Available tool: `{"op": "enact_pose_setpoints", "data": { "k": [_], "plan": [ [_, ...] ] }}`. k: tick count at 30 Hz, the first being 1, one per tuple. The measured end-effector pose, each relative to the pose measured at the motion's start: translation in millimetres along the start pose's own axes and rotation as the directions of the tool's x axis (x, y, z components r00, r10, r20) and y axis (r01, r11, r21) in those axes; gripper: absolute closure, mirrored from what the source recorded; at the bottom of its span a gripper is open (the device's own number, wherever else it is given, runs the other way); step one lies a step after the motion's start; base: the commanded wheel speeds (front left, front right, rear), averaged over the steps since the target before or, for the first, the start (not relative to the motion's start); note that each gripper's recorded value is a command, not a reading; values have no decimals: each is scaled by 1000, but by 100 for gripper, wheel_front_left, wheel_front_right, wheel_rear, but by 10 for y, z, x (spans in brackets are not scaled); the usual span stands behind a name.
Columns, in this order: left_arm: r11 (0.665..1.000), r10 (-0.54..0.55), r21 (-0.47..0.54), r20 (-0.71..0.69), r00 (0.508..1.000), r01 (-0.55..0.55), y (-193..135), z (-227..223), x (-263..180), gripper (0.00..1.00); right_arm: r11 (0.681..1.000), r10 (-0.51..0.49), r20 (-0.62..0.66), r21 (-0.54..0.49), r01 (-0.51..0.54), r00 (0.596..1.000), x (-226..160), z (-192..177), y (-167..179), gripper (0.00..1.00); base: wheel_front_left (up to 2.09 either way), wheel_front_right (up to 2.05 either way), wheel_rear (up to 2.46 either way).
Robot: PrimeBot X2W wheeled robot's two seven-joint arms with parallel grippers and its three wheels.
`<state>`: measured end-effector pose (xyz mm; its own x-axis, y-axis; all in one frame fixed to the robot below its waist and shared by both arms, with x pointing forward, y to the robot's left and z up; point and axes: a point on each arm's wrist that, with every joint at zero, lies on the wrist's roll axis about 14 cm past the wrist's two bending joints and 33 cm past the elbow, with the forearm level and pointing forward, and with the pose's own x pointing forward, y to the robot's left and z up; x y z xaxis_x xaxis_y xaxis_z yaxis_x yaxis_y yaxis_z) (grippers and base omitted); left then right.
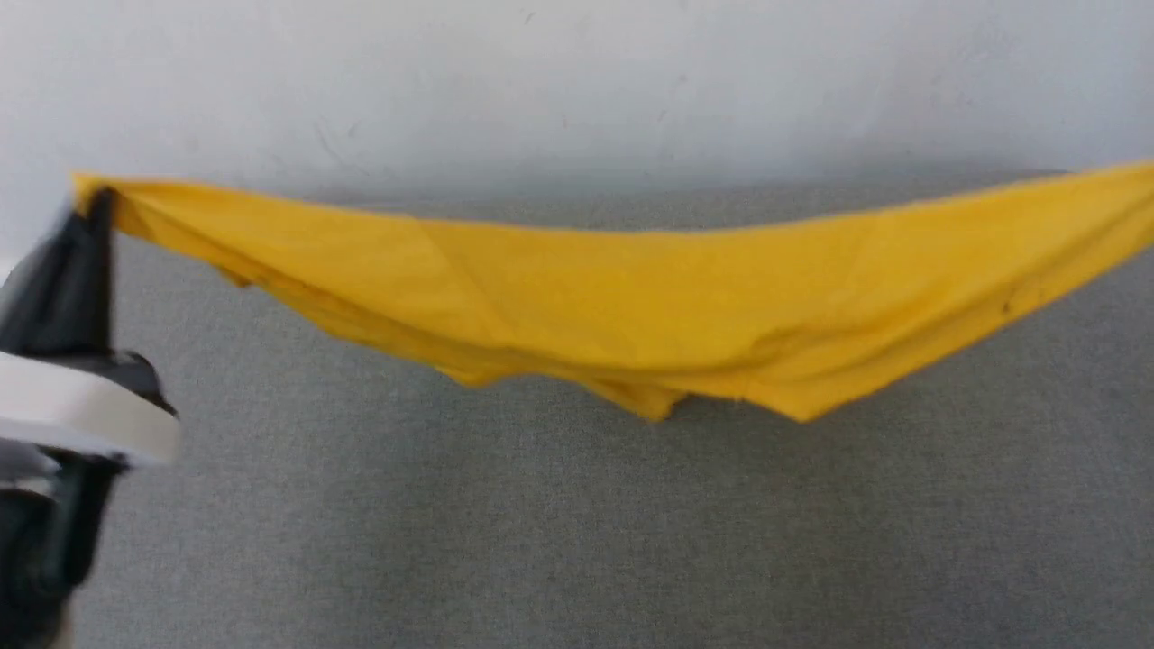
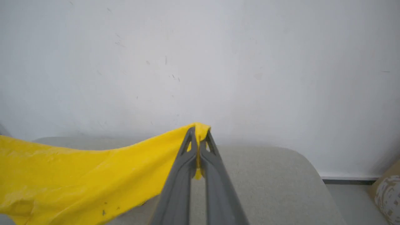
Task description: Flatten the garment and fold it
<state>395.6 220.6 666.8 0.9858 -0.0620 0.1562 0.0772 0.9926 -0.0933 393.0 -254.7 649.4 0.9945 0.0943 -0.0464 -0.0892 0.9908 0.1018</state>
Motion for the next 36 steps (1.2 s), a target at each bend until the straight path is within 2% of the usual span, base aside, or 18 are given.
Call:
{"op": "enact_pose_setpoints", "data": {
  "k": [3,4,5,9,13,23,27,32,35,36],
  "plan": [
    [999,21,28,153,988,-25,68,499,42,100,999,48,94,-22,-46,994,24,436,81,100,0,0,0],
    [999,17,34,239,971,-26,64,787,56,100,998,59,148,-39,-54,987,39,697,73,100,0,0,0],
    [999,17,34,239,971,-26,64,787,56,100,998,59,148,-39,-54,987,39,697,73,100,0,0,0],
    [998,2,54,367,930,-24,58,1279,111,100,993,106,270,-85,-87,957,97,1302,154,100,0,0,0],
    [997,-3,70,401,916,-27,99,1466,253,100,986,125,316,-141,-83,941,218,1605,181,100,0,0,0],
    [996,-25,87,393,919,-11,145,1578,871,100,977,105,377,-210,-26,920,775,1984,118,100,0,0,0],
    [996,-25,85,383,923,-8,181,1584,1180,100,959,104,362,-283,3,926,1081,1983,112,100,0,0,0],
    [996,-22,84,371,928,-10,218,1498,1614,100,950,94,362,-311,25,927,1508,1928,65,100,0,0,0],
    [999,-15,54,357,934,-5,214,1410,1799,100,947,88,368,-319,37,926,1682,1910,41,100,0,0,0],
    [999,-3,31,358,934,-8,234,1357,1966,100,947,77,373,-318,50,925,1857,1883,6,100,0,0,0]
  ]
}}
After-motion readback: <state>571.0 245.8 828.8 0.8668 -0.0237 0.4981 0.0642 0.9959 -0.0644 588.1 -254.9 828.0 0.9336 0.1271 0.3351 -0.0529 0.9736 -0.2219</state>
